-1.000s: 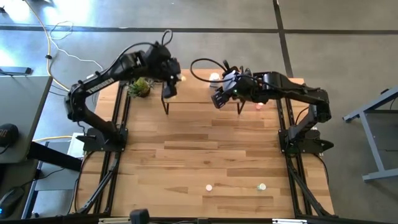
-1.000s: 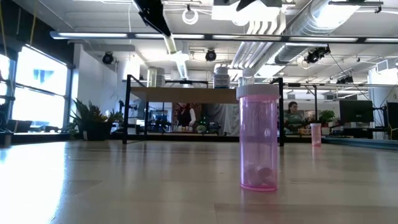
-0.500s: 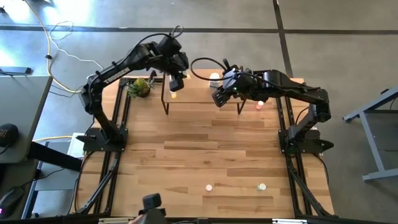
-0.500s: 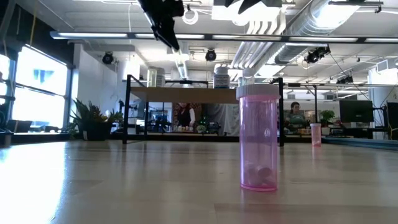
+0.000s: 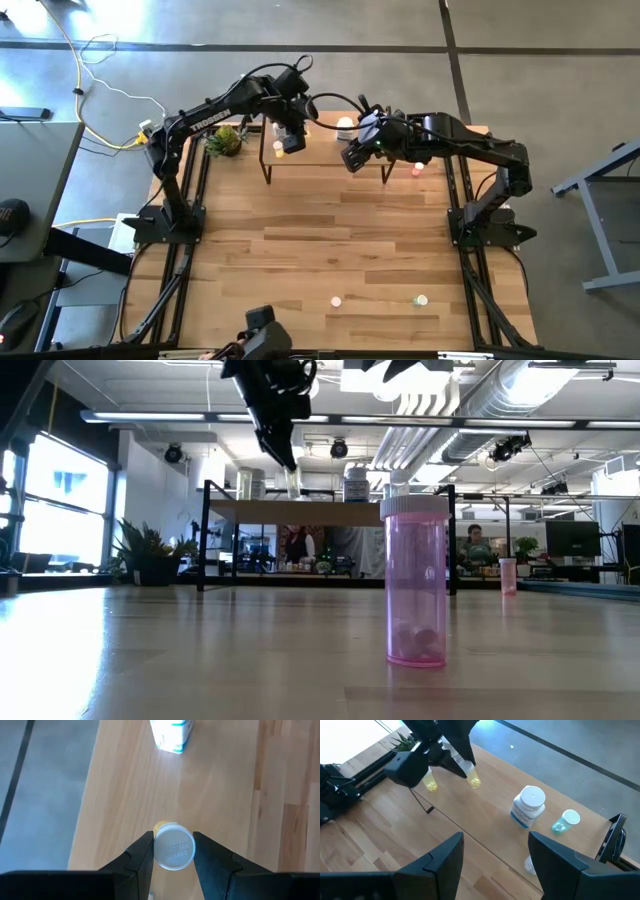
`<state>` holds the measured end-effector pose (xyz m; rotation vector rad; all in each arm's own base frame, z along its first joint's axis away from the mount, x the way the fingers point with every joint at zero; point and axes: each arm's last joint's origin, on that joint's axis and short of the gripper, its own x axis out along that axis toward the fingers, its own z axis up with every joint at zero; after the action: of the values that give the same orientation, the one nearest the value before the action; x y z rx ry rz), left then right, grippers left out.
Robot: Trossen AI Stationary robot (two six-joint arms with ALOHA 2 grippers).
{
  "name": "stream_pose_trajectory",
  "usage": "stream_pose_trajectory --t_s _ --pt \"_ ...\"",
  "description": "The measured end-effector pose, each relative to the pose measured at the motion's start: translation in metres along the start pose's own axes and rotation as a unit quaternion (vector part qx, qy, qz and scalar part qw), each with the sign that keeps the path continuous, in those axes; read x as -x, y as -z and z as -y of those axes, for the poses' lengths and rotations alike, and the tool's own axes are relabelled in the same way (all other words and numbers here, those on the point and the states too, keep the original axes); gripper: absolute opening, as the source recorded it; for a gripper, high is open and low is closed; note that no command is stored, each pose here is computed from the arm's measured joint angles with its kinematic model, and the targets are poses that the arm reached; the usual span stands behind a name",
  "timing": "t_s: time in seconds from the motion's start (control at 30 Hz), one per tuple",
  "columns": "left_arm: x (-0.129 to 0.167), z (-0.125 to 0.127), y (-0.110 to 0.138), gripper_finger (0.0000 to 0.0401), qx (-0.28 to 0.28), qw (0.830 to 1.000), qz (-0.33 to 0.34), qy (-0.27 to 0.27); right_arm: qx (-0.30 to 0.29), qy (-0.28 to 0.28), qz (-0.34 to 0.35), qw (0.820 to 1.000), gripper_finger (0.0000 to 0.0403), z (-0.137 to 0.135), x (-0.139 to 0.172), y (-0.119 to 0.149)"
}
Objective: Pick and place medicine bottles onto shelf by color
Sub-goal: Put the yellow pill bottle on the shelf
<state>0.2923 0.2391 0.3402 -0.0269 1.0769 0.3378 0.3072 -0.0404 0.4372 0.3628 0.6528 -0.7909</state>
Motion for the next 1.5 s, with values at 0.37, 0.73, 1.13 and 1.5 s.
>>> stream_pose_trajectory --t_s 0.37,0.73,1.13,1.5 --pt "-0.015 -0.004 -0.002 0.0115 0.008 1.0 -0.008 -0.004 -0.001 0.0 0.0 1.0 0.0213 0.0 0.0 0.0" --pt "-0.016 -0.002 -0.002 0.0115 0.008 1.0 -0.007 0.011 -0.001 -0.006 -0.005 1.0 0.0213 -0.001 0.0 0.0" --pt "-0.017 0.0 0.003 0.0116 0.005 0.999 -0.029 0.021 0.0 -0.006 -0.005 1.0 0.0213 -0.001 0.0 0.0" --pt "-0.016 0.0 0.002 0.0171 0.004 1.0 -0.026 0.013 -0.008 -0.006 -0.004 1.0 0.0213 -0.001 0.0 0.0"
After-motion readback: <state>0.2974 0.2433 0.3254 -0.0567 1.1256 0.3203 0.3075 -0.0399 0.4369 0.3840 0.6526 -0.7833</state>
